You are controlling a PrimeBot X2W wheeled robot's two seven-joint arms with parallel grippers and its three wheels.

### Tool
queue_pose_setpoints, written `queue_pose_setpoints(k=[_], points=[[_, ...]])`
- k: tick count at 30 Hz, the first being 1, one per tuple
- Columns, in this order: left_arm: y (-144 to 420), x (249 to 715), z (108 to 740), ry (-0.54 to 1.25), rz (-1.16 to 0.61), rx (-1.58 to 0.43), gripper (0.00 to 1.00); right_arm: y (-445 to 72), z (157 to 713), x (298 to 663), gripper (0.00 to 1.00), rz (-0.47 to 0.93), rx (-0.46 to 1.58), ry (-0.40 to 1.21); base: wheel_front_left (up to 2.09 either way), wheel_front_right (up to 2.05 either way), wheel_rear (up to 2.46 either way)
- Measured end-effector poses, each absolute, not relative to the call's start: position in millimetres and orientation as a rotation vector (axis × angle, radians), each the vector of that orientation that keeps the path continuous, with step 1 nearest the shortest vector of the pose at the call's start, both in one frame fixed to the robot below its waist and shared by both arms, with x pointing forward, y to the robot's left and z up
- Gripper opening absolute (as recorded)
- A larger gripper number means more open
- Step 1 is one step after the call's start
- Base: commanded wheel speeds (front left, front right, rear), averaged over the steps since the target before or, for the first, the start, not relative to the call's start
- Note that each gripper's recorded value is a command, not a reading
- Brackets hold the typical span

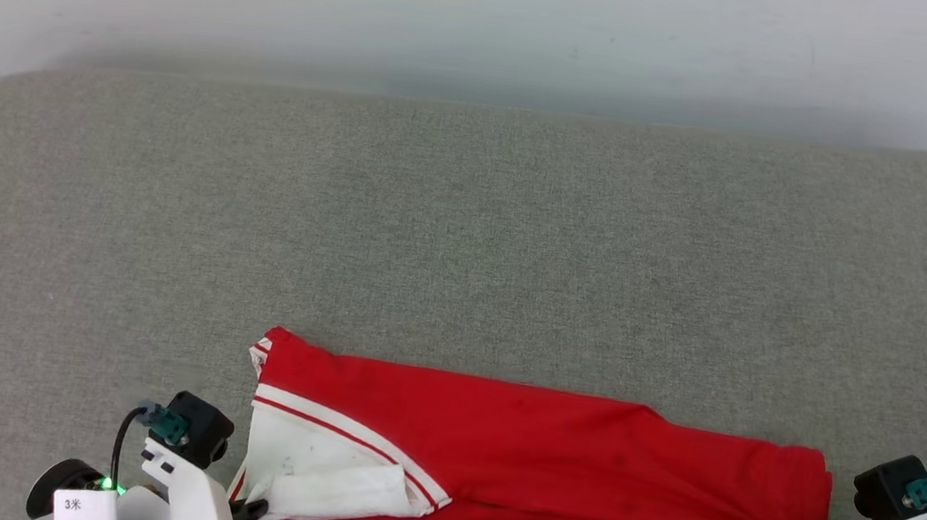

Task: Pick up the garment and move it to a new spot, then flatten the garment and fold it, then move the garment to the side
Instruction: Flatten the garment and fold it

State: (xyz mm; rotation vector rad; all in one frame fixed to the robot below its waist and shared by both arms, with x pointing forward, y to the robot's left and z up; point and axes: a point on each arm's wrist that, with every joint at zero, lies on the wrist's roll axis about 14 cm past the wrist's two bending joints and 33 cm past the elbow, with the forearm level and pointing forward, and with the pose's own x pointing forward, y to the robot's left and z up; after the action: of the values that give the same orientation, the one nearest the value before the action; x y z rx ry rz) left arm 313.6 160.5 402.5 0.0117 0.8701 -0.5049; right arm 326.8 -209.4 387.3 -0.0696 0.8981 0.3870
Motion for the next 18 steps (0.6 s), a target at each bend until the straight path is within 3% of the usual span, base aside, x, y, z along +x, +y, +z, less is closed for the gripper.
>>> queue_pose_setpoints(k=[1,2,3,4,9,18], points=[[162.1,312.6,398.3,0.883,-0.5,0.016,0.0,-209.6,384.0,325.6,0.0,0.383,-0.068,0.908,0.0,0.0,0.0],[162.9,311.3,394.6,0.896,-0.498,0.019,0.0,-210.2,381.0,324.6,0.24,0.38,-0.071,0.916,0.0,0.0,0.0],[163.5,310.9,391.8,0.903,-0.493,0.018,0.41,-209.5,378.9,324.1,1.0,0.379,-0.066,0.92,0.0,0.0,0.0],[162.5,310.8,390.4,0.903,-0.491,0.011,1.0,-207.6,378.4,325.1,1.0,0.378,-0.054,0.913,0.0,0.0,0.0],[161.5,322.7,403.5,0.795,-0.46,-0.013,1.0,-202.9,396.1,335.6,1.0,0.373,-0.008,0.813,0.0,0.0,0.0],[181.1,352.9,463.1,0.421,-0.285,-0.01,1.0,-225.9,462.3,356.4,1.0,0.325,0.024,0.606,0.0,0.0,0.0]])
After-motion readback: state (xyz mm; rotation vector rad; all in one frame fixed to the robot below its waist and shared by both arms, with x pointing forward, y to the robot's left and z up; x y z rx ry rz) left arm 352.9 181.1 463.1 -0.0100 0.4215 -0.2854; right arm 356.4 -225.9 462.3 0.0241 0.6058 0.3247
